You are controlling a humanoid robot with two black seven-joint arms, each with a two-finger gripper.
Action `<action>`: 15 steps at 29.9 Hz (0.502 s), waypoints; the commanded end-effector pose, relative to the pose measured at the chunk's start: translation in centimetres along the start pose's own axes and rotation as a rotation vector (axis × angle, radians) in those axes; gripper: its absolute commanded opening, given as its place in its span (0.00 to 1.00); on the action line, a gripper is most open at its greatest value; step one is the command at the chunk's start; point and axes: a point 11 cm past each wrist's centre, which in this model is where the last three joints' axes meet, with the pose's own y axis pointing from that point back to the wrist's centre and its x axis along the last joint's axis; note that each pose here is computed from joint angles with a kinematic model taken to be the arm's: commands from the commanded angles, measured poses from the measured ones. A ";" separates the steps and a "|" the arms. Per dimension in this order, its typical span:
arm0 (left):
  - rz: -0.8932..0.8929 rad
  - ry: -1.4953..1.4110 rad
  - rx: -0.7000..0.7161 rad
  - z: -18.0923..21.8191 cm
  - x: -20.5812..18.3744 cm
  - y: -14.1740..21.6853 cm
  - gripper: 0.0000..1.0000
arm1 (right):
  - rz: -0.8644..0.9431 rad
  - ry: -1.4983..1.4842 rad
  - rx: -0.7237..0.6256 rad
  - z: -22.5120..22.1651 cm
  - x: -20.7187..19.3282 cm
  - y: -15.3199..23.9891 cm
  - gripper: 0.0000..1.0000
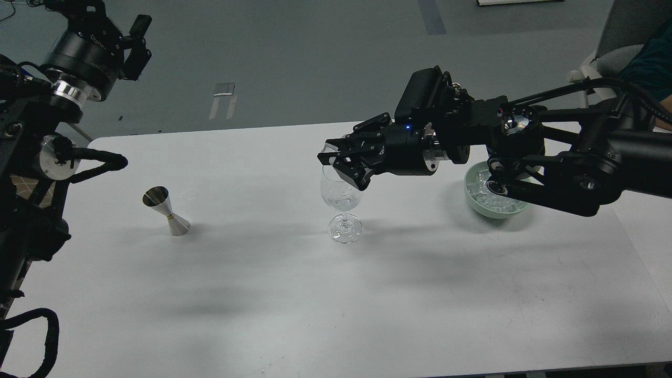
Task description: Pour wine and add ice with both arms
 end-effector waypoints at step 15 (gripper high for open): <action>-0.015 -0.001 -0.004 0.2 -0.5 -0.1 0.98 | -0.124 -0.017 0.014 0.0 0.4 0.3 0.00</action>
